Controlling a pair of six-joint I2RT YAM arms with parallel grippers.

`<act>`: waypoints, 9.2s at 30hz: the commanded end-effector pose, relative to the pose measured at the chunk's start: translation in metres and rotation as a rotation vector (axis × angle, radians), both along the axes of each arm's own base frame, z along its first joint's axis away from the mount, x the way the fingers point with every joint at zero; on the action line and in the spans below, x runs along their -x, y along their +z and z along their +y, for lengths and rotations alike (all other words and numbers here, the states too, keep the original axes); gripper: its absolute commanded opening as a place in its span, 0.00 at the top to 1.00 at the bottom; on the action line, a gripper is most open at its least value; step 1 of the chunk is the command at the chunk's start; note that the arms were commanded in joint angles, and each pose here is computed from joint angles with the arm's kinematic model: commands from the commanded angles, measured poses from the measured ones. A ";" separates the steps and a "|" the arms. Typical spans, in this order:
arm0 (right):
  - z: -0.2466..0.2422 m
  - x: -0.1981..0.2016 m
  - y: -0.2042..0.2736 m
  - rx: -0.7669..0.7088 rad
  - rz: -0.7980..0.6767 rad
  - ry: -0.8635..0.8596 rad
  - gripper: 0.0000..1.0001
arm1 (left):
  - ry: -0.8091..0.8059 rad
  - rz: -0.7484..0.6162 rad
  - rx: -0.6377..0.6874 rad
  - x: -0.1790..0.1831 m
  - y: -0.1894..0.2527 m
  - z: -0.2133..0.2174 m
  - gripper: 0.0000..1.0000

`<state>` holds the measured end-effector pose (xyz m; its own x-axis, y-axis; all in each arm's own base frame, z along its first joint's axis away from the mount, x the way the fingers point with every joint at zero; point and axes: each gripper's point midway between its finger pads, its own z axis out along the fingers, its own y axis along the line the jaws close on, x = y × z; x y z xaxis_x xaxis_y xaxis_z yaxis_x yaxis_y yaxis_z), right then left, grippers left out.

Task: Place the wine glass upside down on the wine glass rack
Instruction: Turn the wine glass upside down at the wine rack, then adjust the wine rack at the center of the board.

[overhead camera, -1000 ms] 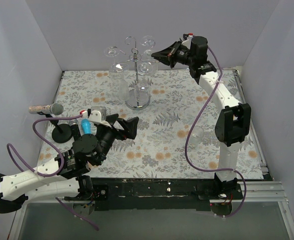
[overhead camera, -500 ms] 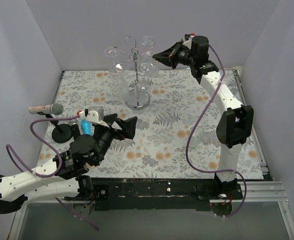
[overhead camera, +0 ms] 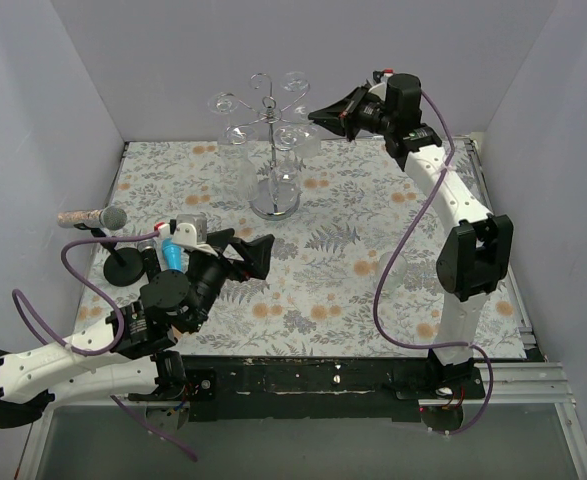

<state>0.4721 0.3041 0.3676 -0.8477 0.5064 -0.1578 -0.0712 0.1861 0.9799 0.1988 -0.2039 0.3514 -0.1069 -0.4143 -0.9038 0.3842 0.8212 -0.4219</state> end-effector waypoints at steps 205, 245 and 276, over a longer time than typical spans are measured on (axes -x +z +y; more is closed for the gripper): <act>-0.170 0.173 -0.054 0.695 -1.231 0.243 0.14 | -0.040 0.223 0.099 -0.244 0.120 -0.036 0.03; -0.174 0.173 -0.045 0.680 -1.227 0.227 0.14 | -0.011 0.371 0.514 -0.307 0.076 -0.046 0.35; -0.176 0.177 -0.042 0.668 -1.228 0.222 0.14 | -0.123 0.054 0.071 -0.265 0.138 -0.024 0.16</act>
<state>0.2985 0.1267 0.3111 -0.1124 -0.0803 -0.9904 -0.8784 0.4739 0.0612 0.4895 -0.2478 0.4450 -0.3033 -0.4910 -0.8167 0.3945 0.7154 -0.5767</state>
